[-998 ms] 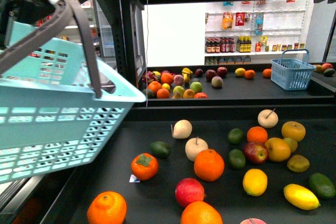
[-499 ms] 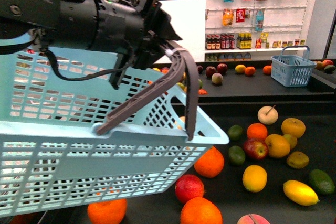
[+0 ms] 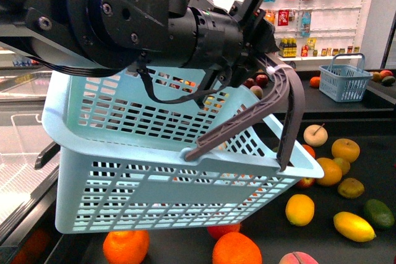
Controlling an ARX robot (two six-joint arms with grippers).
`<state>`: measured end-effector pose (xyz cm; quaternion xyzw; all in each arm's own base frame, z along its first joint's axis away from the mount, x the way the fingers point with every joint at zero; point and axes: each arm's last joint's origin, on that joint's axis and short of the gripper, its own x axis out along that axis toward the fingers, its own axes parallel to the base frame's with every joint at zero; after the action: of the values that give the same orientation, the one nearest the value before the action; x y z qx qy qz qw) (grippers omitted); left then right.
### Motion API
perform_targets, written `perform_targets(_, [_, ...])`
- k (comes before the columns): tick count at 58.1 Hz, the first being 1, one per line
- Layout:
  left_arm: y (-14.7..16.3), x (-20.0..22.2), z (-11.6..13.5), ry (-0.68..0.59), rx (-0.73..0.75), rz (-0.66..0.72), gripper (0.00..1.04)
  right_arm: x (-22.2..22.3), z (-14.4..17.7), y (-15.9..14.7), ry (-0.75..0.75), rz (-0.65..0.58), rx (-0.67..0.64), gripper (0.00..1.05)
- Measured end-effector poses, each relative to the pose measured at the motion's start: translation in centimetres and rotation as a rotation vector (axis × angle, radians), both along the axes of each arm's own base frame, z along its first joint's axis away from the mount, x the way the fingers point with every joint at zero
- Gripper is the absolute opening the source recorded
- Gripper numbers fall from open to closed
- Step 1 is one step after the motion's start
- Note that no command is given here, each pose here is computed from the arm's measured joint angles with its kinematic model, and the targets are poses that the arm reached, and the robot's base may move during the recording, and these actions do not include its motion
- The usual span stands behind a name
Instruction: Pick lemon from shelf
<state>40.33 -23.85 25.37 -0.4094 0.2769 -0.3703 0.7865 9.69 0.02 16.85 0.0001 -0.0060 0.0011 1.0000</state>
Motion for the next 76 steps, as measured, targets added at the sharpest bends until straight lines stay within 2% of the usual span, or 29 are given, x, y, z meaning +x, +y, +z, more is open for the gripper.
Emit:
perform_targets(6, [-0.6,-0.3,-0.2,0.002,0.004,-0.013,0.10,0.0,0.0,0.0,0.000,-0.001,0.000,0.97])
perform_targets(12, [-0.6,-0.3,-0.2,-0.007,0.010,-0.015,0.10,0.6,-0.1,-0.4,0.195,-0.214,0.087,0.97])
perform_targets(17, [-0.6,-0.3,-0.2,-0.013,0.014,-0.015,0.10,2.4,0.8,-1.4,0.260,-0.266,0.164,0.97])
perform_targets(27, [-0.6,-0.3,-0.2,-0.017,0.017,-0.011,0.10,8.7,3.2,-6.1,0.290,-0.273,0.242,0.97])
perform_targets(31, [-0.6,-0.2,-0.2,-0.021,0.020,-0.011,0.10,13.8,3.1,-10.0,0.361,-0.265,0.256,0.97])
perform_targets(32, [-0.6,-0.2,-0.2,-0.021,0.019,-0.010,0.10,14.1,3.1,-10.1,0.365,-0.265,0.255,0.97])
perform_targets(40, [-0.6,-0.2,-0.2,-0.022,0.020,-0.011,0.10,21.1,-0.4,-13.9,0.538,-0.214,0.240,0.97])
perform_targets(48, [-0.6,-0.2,-0.2,-0.020,0.018,-0.015,0.10,26.9,-3.4,-15.1,0.642,-0.129,0.186,0.97])
perform_targets(53, [-0.6,-0.2,-0.2,-0.020,0.019,-0.012,0.10,30.7,-5.6,-14.5,0.675,-0.065,0.131,0.97])
perform_targets(61, [-0.6,-0.2,-0.2,-0.021,0.019,-0.012,0.10,34.5,-8.8,-13.4,0.712,-0.010,0.051,0.97])
perform_targets(71, [-0.6,-0.2,-0.2,-0.021,0.019,-0.012,0.10,37.3,-13.4,-11.9,0.760,0.090,-0.010,0.97])
perform_targets(76, [-0.6,-0.2,-0.2,-0.021,0.019,-0.012,0.10,38.4,-15.3,-11.6,0.791,0.080,-0.023,0.97])
